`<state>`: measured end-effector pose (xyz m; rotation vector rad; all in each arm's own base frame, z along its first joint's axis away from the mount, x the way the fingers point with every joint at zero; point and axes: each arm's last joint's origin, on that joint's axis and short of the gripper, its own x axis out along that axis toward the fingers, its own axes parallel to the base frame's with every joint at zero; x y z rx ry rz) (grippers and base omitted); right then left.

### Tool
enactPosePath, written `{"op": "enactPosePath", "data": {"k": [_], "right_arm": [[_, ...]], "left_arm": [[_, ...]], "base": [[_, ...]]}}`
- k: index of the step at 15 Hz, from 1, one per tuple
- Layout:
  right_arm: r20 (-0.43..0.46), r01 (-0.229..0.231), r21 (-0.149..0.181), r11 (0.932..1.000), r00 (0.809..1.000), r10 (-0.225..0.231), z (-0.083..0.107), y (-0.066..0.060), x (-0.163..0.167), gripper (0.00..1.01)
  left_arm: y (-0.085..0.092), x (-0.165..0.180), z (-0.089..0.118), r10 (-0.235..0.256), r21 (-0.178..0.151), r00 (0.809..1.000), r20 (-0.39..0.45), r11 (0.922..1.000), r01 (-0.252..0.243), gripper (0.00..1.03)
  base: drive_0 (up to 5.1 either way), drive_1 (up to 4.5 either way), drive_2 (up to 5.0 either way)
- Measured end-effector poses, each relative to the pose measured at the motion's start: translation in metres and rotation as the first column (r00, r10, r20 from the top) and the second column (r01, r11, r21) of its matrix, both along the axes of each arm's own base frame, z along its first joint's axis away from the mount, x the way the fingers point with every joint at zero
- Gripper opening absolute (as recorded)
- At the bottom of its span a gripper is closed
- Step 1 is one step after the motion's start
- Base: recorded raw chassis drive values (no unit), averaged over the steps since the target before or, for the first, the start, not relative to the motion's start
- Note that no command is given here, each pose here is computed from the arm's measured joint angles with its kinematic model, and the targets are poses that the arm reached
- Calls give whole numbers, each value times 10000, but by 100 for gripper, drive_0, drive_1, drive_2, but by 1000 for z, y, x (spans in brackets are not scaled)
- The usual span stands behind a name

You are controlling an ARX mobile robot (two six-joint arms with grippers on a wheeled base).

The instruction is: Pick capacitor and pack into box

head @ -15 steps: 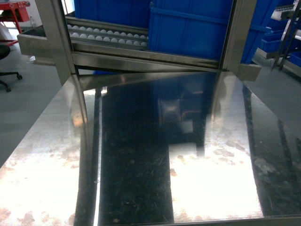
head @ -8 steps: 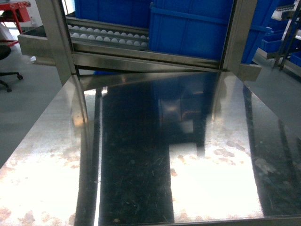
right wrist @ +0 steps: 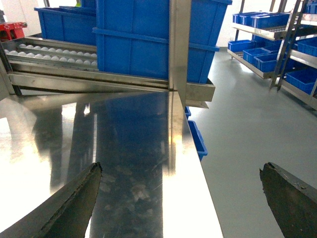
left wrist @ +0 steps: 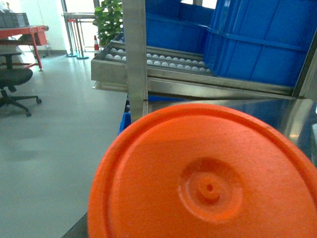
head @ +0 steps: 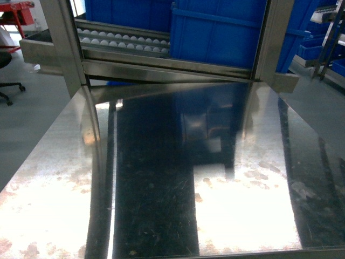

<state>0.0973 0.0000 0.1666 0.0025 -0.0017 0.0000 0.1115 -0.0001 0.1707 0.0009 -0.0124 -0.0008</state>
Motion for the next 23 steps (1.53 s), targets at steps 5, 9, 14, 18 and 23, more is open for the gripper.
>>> {"op": "enactPosePath", "data": {"k": [5, 9, 14, 18, 23], "right_arm": [[0, 4, 0, 10000, 10000, -4, 0, 0, 0, 98], [4, 0, 4, 10000, 10000, 0, 0, 0, 0, 98], [-4, 0, 0, 10000, 10000, 0, 0, 0, 0, 98], [0, 0, 4, 10000, 10000, 0, 0, 0, 0, 98], [8, 4, 4, 10000, 10000, -4, 0, 0, 0, 98]], "left_arm": [[0, -13, -6, 8, 1, 9994, -351, 10000, -8, 43], [0, -14, -4, 0, 0, 9999, -134, 10000, 0, 43], [0, -14, -4, 4, 0, 9999, -153, 10000, -4, 43], [0, -14, -4, 0, 0, 9999, -156, 10000, 0, 43], [0, -14, -4, 0, 0, 9999, -160, 10000, 0, 43]], "base": [[0, 0, 0], [0, 0, 0], [0, 0, 0], [0, 0, 0], [-53, -53, -53]]}}
